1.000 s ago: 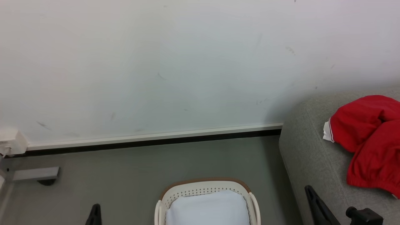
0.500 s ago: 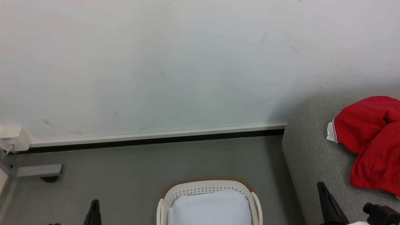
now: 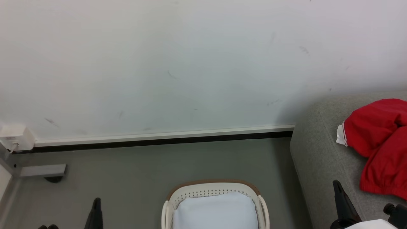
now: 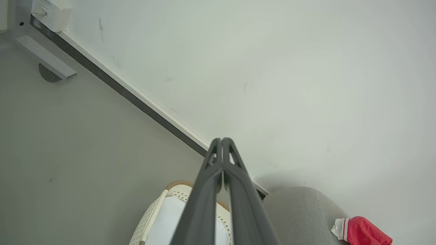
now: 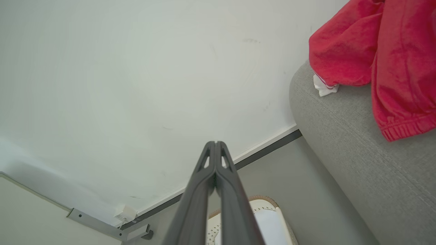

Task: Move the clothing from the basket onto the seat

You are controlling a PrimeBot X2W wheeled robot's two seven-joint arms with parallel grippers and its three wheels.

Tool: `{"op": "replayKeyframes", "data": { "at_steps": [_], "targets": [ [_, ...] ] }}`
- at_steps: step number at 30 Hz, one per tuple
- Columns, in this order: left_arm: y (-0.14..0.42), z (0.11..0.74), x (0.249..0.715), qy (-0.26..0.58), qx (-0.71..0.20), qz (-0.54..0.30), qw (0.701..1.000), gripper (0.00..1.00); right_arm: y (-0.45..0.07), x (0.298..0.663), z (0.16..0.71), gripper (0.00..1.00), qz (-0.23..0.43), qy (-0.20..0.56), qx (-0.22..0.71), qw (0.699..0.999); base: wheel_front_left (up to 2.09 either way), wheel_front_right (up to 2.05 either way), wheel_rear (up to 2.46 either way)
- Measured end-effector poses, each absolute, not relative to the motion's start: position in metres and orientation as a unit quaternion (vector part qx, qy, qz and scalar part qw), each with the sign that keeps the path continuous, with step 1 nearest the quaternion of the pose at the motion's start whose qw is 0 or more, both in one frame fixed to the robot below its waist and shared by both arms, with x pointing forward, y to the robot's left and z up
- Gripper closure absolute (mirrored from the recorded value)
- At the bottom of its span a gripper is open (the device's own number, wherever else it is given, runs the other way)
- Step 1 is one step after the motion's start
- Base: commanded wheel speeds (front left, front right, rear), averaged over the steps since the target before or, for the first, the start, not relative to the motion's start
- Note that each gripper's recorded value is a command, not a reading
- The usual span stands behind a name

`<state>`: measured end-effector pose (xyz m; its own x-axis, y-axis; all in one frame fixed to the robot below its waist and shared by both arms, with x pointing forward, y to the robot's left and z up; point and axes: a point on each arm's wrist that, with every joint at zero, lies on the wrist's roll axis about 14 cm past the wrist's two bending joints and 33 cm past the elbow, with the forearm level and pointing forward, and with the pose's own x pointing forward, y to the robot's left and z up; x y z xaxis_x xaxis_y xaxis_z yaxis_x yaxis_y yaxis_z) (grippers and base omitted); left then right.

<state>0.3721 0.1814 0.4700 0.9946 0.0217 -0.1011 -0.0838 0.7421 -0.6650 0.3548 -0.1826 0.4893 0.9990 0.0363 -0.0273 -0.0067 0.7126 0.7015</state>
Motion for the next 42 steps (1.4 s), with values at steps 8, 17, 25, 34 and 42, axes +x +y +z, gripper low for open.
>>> {"op": "replayKeyframes", "data": {
  "at_steps": [8, 17, 25, 34, 42],
  "targets": [
    [0.183, 0.474, 0.375, 0.041, -0.404, 0.03, 0.913, 1.0, -0.188, 0.358, 0.489, 1.0, 0.001, 0.02, 0.424, 0.905, 0.0, 0.0, 0.0],
    [0.184, 0.476, 0.378, 0.041, -0.453, 0.031, 0.89, 1.0, -0.192, 0.361, 0.491, 1.0, -0.006, 0.019, 0.468, 0.884, 0.0, 0.0, 0.0],
    [0.186, 0.479, 0.38, 0.039, -0.494, 0.031, 0.868, 1.0, -0.194, 0.366, 0.495, 1.0, -0.008, 0.016, 0.505, 0.863, 0.0, 0.0, 0.0],
    [0.187, 0.484, 0.382, 0.034, -0.534, 0.029, 0.845, 1.0, -0.195, 0.369, 0.495, 1.0, -0.011, 0.015, 0.544, 0.839, 0.0, 0.0, 0.0],
    [0.189, 0.487, 0.383, 0.032, -0.563, 0.027, 0.825, 1.0, -0.197, 0.371, 0.496, 1.0, -0.013, 0.015, 0.573, 0.82, 0.0, 0.0, 0.0]
  ]
}}
